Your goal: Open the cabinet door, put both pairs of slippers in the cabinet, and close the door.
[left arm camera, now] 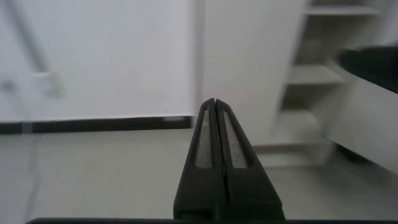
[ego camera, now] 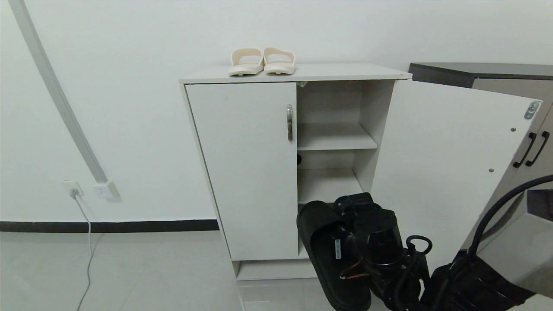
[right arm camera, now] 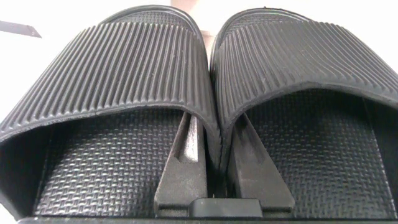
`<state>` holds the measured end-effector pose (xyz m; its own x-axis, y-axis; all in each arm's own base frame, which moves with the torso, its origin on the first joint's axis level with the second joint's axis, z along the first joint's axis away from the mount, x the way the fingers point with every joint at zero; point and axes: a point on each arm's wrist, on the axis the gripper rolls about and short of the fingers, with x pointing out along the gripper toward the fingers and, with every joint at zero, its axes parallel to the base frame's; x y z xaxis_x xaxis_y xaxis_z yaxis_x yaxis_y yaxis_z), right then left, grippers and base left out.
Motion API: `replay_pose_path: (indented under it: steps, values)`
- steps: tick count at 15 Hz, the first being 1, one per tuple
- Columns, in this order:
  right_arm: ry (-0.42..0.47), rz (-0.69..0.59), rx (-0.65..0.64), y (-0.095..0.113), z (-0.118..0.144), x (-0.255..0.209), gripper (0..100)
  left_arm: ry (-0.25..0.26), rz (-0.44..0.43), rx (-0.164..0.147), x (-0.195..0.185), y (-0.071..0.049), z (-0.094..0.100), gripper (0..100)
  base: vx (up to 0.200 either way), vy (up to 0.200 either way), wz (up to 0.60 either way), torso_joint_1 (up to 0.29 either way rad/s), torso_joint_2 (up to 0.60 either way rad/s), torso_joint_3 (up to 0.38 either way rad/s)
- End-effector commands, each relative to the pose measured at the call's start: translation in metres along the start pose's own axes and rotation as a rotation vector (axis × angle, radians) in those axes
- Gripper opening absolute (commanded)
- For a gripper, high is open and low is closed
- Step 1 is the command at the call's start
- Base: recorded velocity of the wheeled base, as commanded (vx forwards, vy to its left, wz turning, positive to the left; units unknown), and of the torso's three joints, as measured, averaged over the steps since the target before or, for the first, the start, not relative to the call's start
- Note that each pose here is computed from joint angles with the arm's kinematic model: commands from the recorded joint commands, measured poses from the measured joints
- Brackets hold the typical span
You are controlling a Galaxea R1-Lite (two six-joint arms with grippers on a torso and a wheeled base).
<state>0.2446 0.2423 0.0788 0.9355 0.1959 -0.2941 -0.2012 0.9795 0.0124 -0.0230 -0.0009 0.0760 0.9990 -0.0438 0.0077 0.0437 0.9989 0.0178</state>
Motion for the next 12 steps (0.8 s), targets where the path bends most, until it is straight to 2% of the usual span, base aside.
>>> replay_pose_path:
  steps: [1,5,10,12]
  values:
    - [0.013,-0.028,-0.007,-0.002,-0.007,0.008,0,0.007,0.017,0.054,0.0,0.0,0.0,0,0.0,0.0,0.0,0.0,0.0,0.0]
    - [-0.023,-0.237,0.072,0.003,-0.027,0.068,0,0.008,0.014,0.033,0.0,0.0,0.0,0,0.0,0.0,0.0,0.0,0.0,0.0]
    - [-0.032,-0.282,0.072,0.016,-0.057,0.112,0,0.008,0.014,0.033,0.0,0.0,0.0,0,0.0,0.0,0.0,0.0,0.0,0.0]
    - [-0.04,-0.283,0.073,0.018,-0.058,0.118,0,0.008,0.014,0.033,0.0,0.0,0.0,0,0.0,-0.2,0.0,0.0,0.0,0.0]
